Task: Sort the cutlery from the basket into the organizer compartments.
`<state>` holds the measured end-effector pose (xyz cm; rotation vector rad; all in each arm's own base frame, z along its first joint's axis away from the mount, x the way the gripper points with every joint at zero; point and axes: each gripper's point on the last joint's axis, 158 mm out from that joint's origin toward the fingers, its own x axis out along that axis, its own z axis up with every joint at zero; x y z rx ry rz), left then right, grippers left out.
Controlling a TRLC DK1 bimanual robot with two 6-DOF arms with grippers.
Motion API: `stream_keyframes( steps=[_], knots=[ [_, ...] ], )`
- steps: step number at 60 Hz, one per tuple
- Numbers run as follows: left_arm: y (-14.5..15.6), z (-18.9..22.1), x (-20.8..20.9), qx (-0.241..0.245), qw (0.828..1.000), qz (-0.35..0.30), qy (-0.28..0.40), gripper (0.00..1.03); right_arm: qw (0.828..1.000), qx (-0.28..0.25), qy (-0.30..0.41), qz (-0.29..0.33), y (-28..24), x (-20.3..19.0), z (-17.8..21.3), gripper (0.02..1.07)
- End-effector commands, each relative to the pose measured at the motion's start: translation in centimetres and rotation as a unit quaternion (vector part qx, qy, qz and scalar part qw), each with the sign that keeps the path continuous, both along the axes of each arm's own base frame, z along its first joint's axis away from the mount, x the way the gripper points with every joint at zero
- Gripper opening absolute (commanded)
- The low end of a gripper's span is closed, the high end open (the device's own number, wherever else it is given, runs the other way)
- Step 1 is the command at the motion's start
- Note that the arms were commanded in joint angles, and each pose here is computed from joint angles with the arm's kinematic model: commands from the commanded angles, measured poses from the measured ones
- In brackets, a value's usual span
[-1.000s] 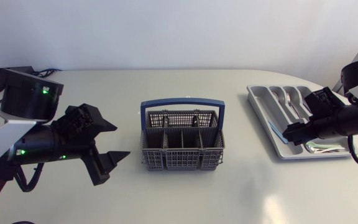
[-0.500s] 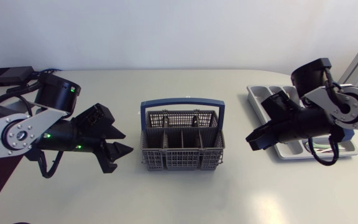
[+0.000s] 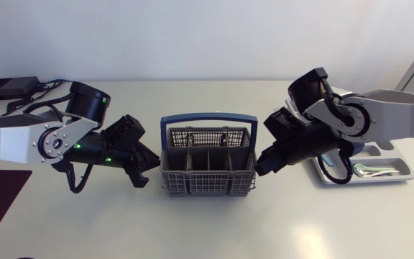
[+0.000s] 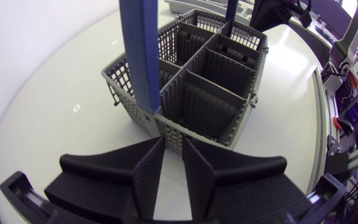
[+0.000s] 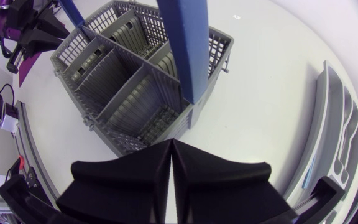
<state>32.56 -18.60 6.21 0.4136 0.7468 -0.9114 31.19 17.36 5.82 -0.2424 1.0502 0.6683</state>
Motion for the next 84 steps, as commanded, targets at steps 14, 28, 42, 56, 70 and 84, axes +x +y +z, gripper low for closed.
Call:
stream_keyframes(
  steps=[14, 28, 42, 56, 70, 84],
  knots=[
    [1.2, 1.0, 2.2, -0.024, 1.0, 0.016, -0.012, 0.2, 1.0, 0.013, 0.0, 0.013, 3.2, 1.7, 0.7, 0.08],
    [0.4, 1.4, 3.2, -0.031, 0.999, 0.011, -0.012, 0.2, 1.0, 0.006, -0.003, 0.003, 3.3, 3.6, 0.8, 0.08],
    [0.4, 1.2, 3.4, -0.03, 0.999, 0.012, -0.01, 0.2, 1.0, 0.002, 0.004, -0.008, 2.4, 3.5, 0.2, 0.08],
    [0.8, 1.6, 3.4, -0.031, 0.999, 0.017, -0.013, 0.21, 1.0, -0.007, 0.008, -0.011, 1.8, 2.8, -0.3, 0.08],
    [1.4, 2.1, 3.6, -0.032, 0.999, 0.025, -0.018, 0.21, 1.0, -0.01, 0.01, -0.017, 0.8, 1.8, -0.5, 0.08],
    [1.6, 2.2, 3.5, -0.033, 0.999, 0.027, -0.021, 0.21, 1.0, -0.011, 0.005, -0.015, 0.1, 1.1, 0.0, 0.08]
  ],
)
